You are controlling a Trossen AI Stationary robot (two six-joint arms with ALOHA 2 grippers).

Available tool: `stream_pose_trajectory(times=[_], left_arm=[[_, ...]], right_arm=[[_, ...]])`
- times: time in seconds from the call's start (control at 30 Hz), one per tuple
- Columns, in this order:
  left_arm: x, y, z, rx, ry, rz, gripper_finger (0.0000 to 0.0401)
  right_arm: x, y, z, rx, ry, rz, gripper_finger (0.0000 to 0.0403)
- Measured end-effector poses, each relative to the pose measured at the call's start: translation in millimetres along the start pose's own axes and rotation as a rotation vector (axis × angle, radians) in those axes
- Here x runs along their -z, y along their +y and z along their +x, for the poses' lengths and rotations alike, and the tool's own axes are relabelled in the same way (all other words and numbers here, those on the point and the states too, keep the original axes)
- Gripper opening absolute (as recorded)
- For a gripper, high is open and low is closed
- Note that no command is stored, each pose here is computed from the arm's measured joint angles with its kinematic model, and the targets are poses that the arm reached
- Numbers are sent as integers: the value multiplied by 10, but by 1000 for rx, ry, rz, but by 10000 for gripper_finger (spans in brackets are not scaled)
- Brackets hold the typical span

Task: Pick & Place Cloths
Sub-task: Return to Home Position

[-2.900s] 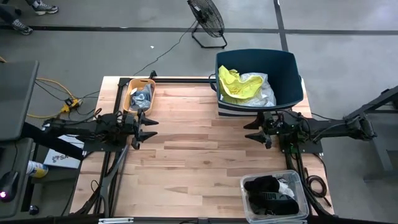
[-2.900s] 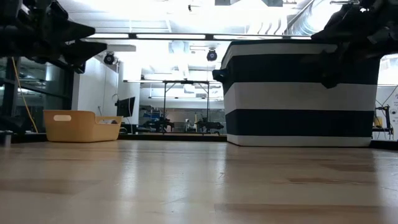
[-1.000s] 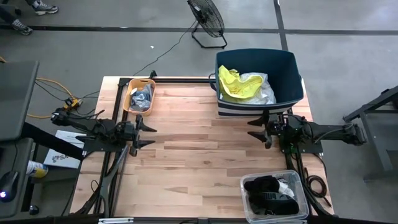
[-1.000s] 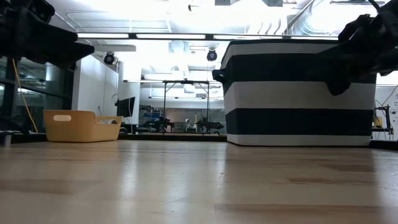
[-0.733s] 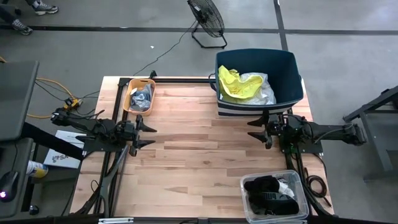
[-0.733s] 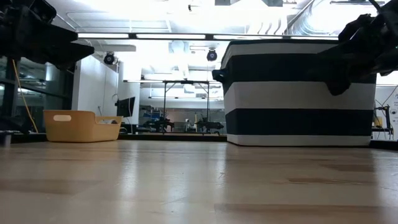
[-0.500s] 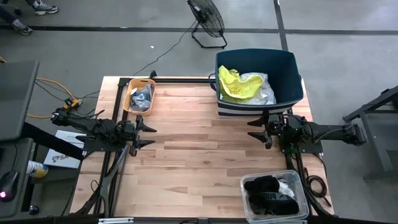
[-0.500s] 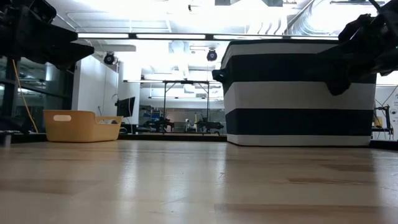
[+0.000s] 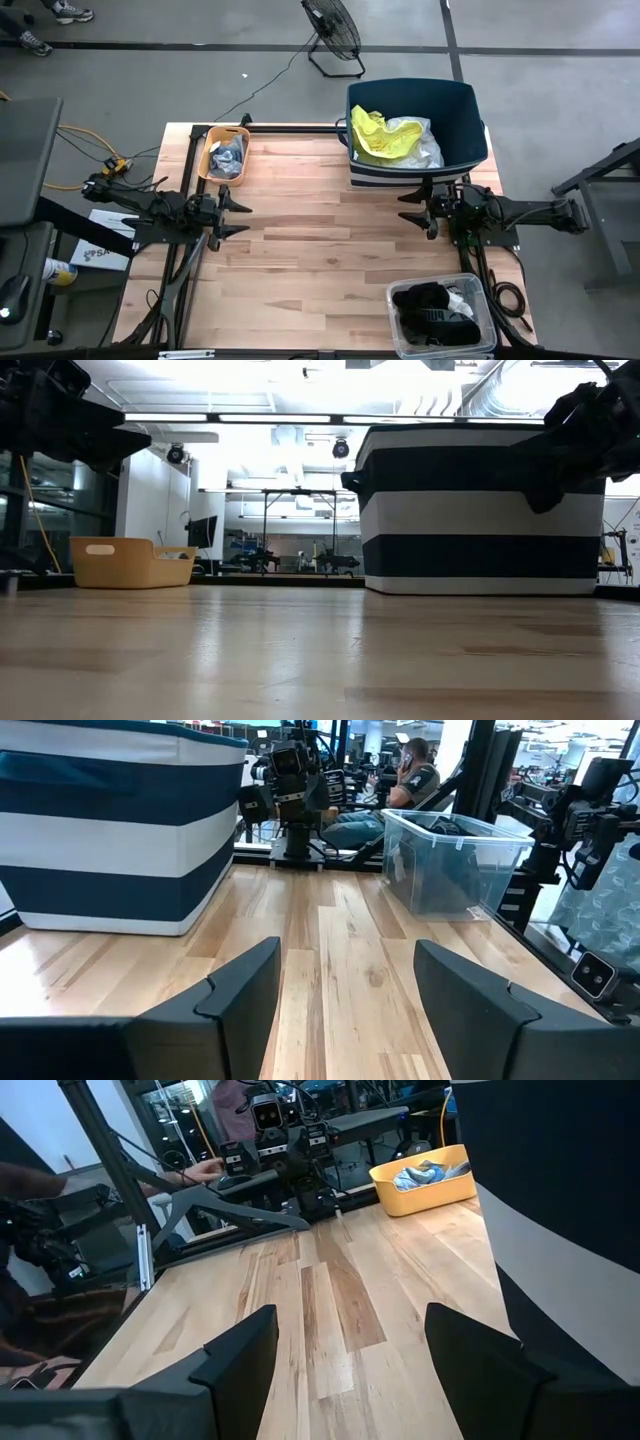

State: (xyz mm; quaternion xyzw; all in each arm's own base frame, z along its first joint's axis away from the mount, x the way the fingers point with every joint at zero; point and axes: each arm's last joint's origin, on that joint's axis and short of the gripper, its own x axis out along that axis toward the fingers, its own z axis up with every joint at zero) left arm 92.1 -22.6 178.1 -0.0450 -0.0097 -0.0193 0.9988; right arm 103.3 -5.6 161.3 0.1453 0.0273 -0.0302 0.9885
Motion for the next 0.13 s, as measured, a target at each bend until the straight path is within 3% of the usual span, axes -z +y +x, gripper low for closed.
stream_pose_trajectory(times=[0.13], left_arm=[[0, 0, 0, 0, 0, 0, 227]], right_arm=[[0, 0, 0, 0, 0, 0, 246]])
